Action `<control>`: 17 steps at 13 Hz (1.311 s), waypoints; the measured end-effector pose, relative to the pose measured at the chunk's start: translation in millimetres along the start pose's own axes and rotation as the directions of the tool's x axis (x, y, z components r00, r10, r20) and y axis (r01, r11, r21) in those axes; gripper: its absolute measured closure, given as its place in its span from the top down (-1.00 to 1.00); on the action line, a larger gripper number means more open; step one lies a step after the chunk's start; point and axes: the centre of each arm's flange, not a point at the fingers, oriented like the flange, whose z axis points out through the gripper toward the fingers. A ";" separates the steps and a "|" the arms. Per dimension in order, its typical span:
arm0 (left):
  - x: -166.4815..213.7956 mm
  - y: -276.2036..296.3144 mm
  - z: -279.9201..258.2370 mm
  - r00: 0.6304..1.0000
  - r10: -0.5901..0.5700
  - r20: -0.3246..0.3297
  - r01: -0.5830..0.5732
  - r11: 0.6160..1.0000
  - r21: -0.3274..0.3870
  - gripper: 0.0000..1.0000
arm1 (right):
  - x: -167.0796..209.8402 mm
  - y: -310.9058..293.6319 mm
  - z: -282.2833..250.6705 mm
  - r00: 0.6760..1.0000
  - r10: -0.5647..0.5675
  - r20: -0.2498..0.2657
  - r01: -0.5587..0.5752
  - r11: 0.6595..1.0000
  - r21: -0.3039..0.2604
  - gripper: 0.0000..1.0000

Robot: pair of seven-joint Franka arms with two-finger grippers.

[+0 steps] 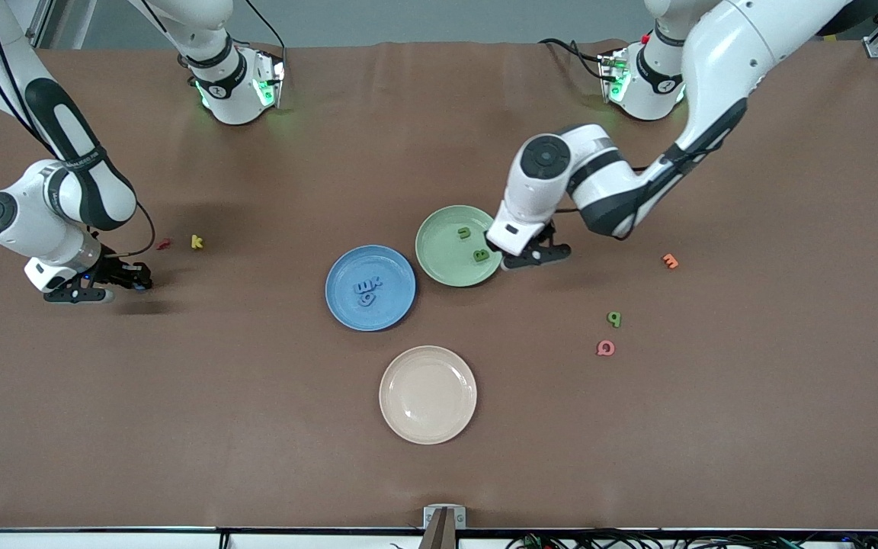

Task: Sort letters by color into matching plates
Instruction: 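Place the green z on the green plate while the right gripper places the c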

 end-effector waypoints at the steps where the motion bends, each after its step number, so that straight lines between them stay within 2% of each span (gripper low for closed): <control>1: -11.3 12.7 2.6 1.000 -0.015 0.001 0.015 1.000 0.000 -0.11 | -0.2 0.7 -0.2 1.000 0.001 -0.002 -0.001 1.000 -0.001 -0.22; 2: -20.9 23.9 8.9 1.000 -0.026 0.001 0.026 1.000 0.007 -0.11 | -0.2 0.9 -0.4 1.000 0.001 -0.002 -0.001 1.000 -0.001 -0.29; 6: -43.8 64.7 38.2 0.999 -0.050 -0.018 0.051 0.998 0.035 -0.11 | 1.1 -3.5 -0.7 1.000 0.008 0.004 -0.008 1.000 0.004 -0.29; 8: -43.2 81.6 48.2 0.998 -0.058 -0.031 0.059 0.998 0.035 -0.11 | 12.2 -33.5 -11.7 0.997 0.053 0.050 -0.053 0.998 0.016 -0.29; 10: -38.3 91.7 57.1 0.997 -0.063 -0.043 0.064 0.997 0.037 -0.11 | 30.3 -95.6 -44.0 0.989 0.127 0.079 -0.127 0.992 -0.002 -0.29; 12: -33.1 98.3 61.3 0.997 -0.071 -0.044 0.072 0.997 0.030 -0.11 | 38.2 -185.1 -73.8 0.972 0.223 0.071 -0.222 0.975 -0.020 -0.29; 17: -25.4 110.3 57.8 0.996 -0.083 -0.046 0.083 0.997 0.004 -0.11 | 7.8 -417.4 -104.9 0.888 0.459 0.018 -0.459 0.888 0.011 -0.29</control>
